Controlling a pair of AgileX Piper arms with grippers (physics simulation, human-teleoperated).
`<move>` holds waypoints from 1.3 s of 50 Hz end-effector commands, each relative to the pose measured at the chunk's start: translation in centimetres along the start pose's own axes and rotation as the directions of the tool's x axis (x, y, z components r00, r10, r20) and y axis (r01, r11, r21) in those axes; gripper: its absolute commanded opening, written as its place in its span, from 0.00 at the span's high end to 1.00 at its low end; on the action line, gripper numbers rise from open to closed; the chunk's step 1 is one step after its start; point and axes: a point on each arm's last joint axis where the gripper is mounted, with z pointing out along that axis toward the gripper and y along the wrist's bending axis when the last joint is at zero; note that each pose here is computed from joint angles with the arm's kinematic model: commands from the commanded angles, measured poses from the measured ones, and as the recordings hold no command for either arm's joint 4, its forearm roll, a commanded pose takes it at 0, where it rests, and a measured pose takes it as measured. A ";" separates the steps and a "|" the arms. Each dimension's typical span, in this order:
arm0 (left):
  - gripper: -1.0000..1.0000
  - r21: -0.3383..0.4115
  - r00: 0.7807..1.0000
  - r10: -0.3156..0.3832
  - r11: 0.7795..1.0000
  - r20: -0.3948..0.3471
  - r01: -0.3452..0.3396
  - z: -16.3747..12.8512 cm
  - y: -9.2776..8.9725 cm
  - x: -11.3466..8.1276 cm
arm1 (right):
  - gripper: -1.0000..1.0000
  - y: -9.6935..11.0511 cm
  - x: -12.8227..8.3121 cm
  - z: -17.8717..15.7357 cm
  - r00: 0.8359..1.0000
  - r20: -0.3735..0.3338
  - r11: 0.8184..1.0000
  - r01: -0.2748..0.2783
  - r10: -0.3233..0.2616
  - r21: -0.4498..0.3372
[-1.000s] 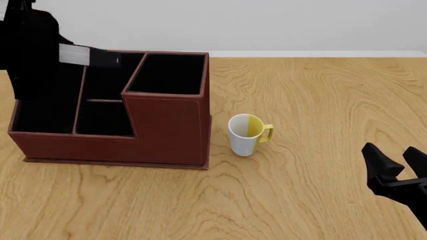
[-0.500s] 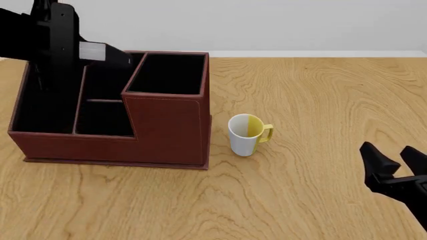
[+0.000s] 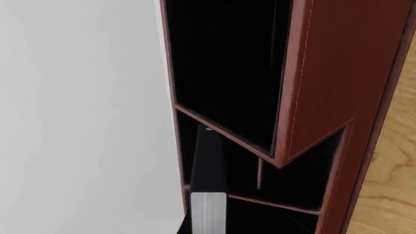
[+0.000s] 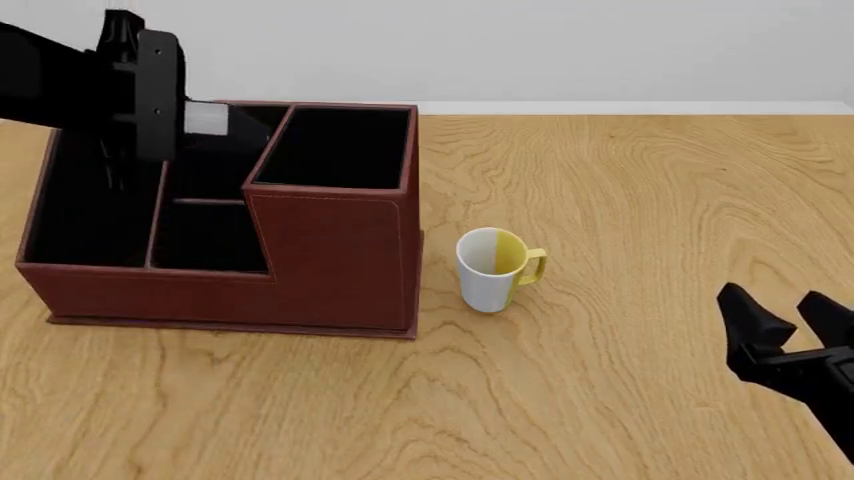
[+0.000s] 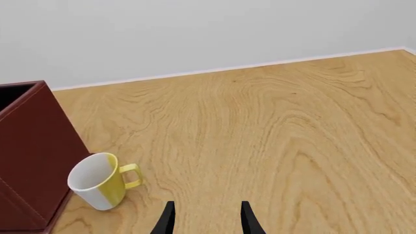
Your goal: Pick up the book and place it in the front compartment of the caddy.
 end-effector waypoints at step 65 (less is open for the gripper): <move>1.00 0.194 0.995 -0.098 0.976 -0.031 0.102 3.7 -1.2 0.4 | 0.00 -0.1 0.4 1.1 1.000 -0.017 1.000 -0.005 0.005 0.010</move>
